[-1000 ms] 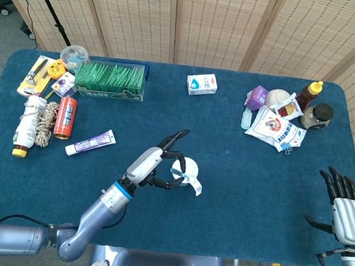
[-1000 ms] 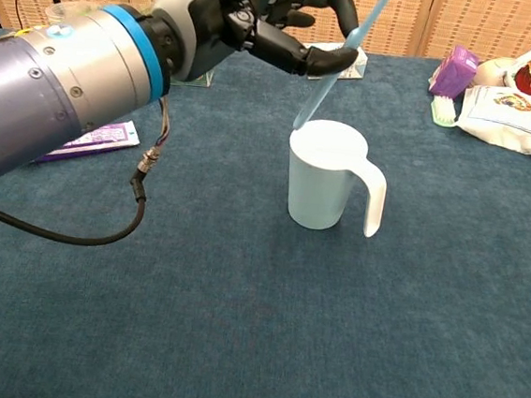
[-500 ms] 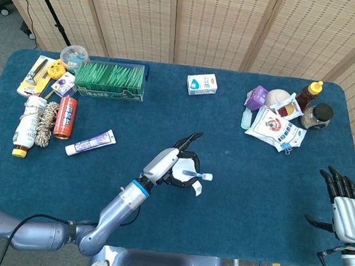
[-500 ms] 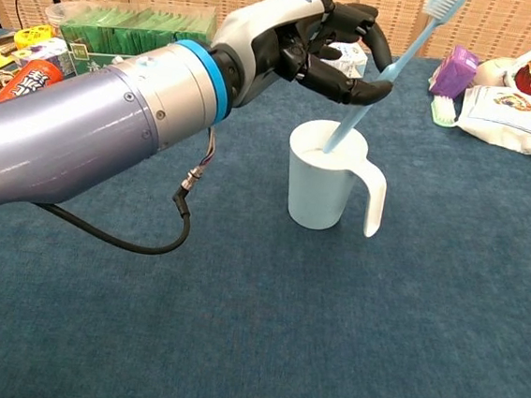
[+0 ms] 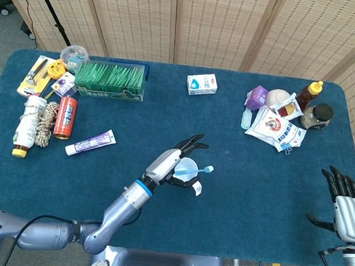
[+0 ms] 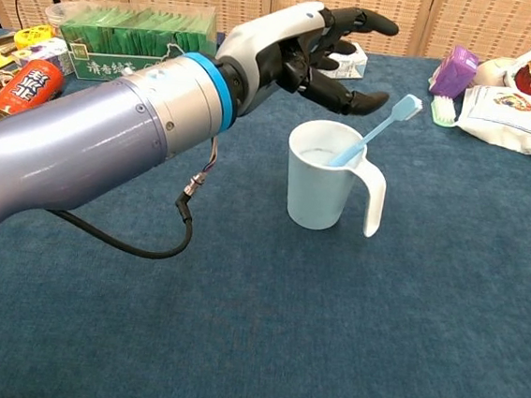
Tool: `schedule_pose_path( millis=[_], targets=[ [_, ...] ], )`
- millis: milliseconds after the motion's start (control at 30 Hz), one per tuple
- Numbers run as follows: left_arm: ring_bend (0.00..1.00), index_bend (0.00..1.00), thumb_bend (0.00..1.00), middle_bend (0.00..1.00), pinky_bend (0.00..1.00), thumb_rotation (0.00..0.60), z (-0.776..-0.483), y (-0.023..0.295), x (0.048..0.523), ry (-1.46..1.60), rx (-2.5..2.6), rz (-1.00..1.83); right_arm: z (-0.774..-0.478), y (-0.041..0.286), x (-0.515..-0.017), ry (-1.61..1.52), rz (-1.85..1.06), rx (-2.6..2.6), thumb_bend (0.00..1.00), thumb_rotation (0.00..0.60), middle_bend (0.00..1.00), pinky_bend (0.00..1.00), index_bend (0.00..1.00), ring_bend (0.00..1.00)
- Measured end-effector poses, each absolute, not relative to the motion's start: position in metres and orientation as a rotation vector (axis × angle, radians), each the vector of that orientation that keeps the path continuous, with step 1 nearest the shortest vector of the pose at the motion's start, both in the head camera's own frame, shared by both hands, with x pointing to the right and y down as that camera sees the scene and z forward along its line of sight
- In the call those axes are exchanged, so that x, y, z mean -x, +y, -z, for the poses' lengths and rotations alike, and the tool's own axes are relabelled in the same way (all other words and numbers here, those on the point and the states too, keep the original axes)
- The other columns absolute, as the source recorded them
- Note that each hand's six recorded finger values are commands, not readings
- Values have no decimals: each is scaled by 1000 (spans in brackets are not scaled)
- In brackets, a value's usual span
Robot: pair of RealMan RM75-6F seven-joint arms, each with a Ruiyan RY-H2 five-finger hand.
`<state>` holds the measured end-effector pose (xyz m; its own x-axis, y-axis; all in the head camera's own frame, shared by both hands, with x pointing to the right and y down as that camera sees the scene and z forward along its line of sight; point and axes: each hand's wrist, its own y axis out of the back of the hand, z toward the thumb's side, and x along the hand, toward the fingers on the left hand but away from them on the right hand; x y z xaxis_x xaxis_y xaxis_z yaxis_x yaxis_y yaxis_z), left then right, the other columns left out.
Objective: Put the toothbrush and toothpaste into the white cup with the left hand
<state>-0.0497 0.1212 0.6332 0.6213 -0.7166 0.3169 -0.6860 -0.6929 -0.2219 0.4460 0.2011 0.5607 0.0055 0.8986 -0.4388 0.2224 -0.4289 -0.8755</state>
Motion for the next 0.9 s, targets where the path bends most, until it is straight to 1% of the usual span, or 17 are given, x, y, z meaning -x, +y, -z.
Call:
schedule_pose_path(
  millis=[167, 267, 367, 467, 600, 767, 900],
  targets=[
    [0, 138, 325, 0, 0, 600, -624, 113, 68, 1217, 2698, 564, -560, 202, -445, -1159, -1460, 1693, 0, 600, 0, 0, 0, 0],
    [0, 117, 321, 0, 0, 600, -618, 106, 90, 1204, 2621, 568, -560, 202, -445, -1157, -1458, 1693, 0, 600, 0, 0, 0, 0],
    [0, 45, 316, 0, 0, 600, -617, 100, 116, 1165, 2537, 605, -560, 203, -443, -1152, -1456, 1695, 0, 600, 0, 0, 0, 0],
    [0, 1, 316, 0, 0, 600, -620, 94, 154, 1088, 2420, 698, -560, 204, -441, -1143, -1452, 1698, 0, 600, 0, 0, 0, 0],
    [0, 0, 316, 0, 0, 600, -625, 91, 208, 973, 2290, 860, -559, 204, -438, -1140, -1445, 1700, 0, 600, 0, 0, 0, 0],
    [0, 0, 315, 0, 0, 600, -633, 96, 277, 815, 2145, 1111, -559, 206, -433, -1129, -1440, 1700, 0, 600, 0, 0, 0, 0],
    [0, 0, 311, 0, 0, 600, -639, 103, 315, 722, 2083, 1279, -560, 207, -429, -1114, -1438, 1702, 0, 600, 0, 0, 0, 0]
  ],
)
